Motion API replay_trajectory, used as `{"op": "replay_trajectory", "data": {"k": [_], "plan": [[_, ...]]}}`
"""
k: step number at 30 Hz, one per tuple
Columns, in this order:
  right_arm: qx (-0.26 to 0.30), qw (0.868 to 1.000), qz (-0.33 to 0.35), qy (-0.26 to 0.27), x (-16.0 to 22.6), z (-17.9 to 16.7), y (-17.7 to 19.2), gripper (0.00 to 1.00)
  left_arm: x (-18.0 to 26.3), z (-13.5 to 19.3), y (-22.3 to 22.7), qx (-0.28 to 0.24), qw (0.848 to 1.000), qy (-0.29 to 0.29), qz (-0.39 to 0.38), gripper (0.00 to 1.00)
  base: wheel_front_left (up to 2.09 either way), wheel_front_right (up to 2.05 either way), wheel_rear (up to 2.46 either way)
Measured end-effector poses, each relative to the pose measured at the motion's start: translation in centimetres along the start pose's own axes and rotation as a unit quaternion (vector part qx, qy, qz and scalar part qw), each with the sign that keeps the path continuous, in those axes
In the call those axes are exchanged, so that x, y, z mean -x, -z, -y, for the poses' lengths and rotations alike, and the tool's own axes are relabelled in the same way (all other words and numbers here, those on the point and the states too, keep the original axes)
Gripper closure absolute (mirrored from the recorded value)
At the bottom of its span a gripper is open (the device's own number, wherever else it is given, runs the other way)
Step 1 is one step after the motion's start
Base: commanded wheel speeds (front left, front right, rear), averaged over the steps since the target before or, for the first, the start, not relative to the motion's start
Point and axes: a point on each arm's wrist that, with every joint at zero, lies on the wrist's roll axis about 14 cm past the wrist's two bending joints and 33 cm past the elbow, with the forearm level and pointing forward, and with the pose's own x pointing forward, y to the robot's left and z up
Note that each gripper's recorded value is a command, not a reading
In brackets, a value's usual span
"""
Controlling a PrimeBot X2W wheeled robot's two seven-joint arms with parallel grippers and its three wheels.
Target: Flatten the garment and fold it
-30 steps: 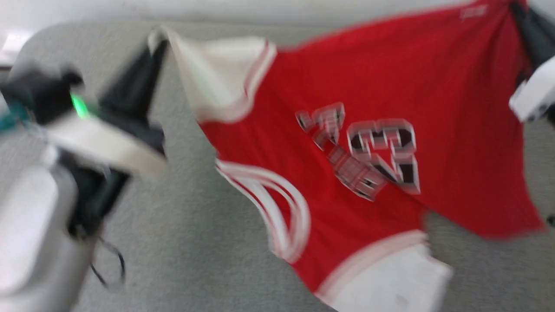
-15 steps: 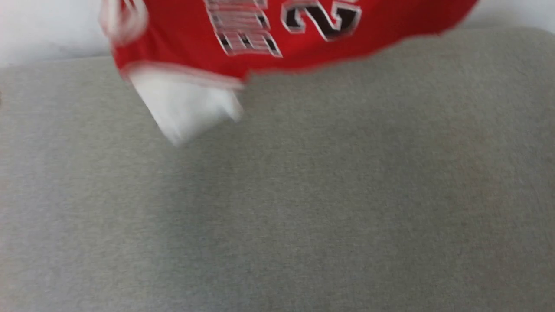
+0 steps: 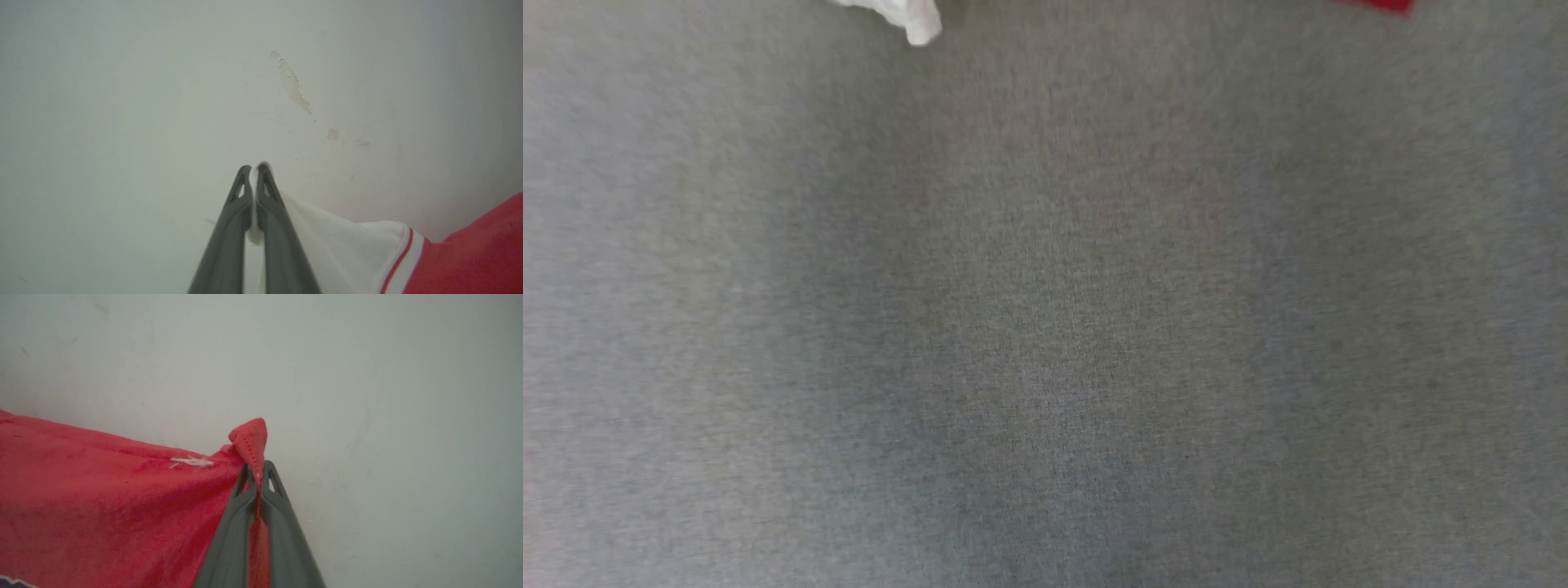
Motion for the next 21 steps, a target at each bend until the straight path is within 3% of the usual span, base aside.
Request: {"op": "replay_trajectory", "data": {"k": [11, 21], "plan": [[0.014, 1.000, -0.017, 0.002, -3.3, -0.7, 9.4, 1.00, -0.8, 0.2, 7.7, 0.024, 0.999, -0.008, 0.040, 1.00, 0.00, 0.00, 0.00], [-0.002, 0.997, -0.064, -0.038, -2.7, -3.7, 17.7, 1.00, 2.9, 4.1, 15.3, 0.071, 0.997, 0.035, 0.012, 1.00, 0.00, 0.00, 0.00]]}}
